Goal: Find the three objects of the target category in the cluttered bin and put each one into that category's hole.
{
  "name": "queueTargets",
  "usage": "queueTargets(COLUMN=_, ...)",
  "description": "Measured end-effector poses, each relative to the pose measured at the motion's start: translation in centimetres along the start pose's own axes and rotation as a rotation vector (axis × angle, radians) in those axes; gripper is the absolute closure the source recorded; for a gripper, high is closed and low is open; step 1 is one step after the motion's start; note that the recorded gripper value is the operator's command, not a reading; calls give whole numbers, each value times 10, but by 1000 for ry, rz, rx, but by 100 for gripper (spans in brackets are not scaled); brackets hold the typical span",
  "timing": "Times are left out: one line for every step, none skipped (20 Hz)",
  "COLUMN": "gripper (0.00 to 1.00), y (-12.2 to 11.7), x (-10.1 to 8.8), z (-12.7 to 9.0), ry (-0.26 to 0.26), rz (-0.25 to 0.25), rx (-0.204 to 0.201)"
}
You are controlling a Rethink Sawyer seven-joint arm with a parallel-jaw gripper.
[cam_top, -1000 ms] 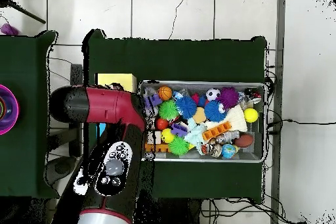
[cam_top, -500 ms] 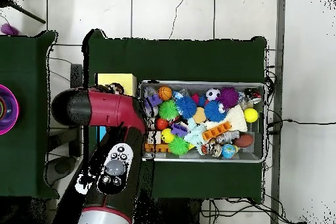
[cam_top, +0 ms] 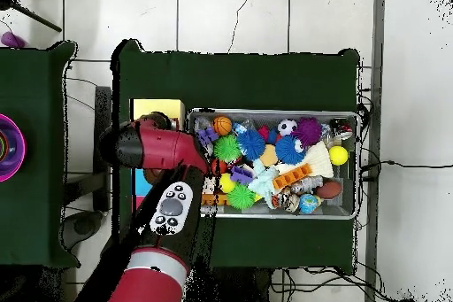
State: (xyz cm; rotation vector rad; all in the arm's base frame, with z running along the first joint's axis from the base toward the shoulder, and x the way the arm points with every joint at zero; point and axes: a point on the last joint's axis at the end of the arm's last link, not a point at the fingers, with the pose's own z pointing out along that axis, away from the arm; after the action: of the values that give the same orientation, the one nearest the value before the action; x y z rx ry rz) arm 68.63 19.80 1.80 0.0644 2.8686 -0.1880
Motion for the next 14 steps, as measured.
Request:
queueTargets(gripper=100, y=0, x=0, z=3, ry=-1, rz=2, rx=0)
queueTargets(gripper=100, y=-1, x=-3, z=4, ry=-10, rz=3, rx=-1)
queueTargets(gripper=100, y=-1, x=-4, z=4, ry=-13, rz=4, rx=-1)
queueTargets(gripper=100, y=-1, x=-5, z=5, ry=-14, rz=4, rx=-2)
queueTargets(gripper=100, y=-1, x=-5, z=5, ry=-14, rz=6, rx=-4)
queueTargets(gripper=100, y=-1, x=-6, z=5, ry=-14, rz=6, rx=-4)
queueTargets(gripper=100, y=-1, x=-6, z=5, ry=-15, rz=6, rx=-4)
queueTargets(gripper=100, y=-1, x=-6, z=5, ry=-15, rz=6, rx=-4)
queueTargets(gripper=100, y=-1, x=-6, z=5, ry=-15, rz=5, rx=-4)
queueTargets(gripper=100, y=-1, x=-6, z=5, ry=-15, rz=5, rx=-4)
queueTargets(gripper=100, y=0, x=-6, z=5, ry=-15, rz=5, rx=-4)
queueTargets(gripper=100, y=0, x=-6, z=5, ry=-15, rz=5, rx=-4)
queueTargets(gripper=100, y=-1, x=-6, z=5, ry=-15, rz=6, rx=-4)
queueTargets(gripper=100, y=-1, x=-6, z=5, ry=-15, rz=6, rx=-4)
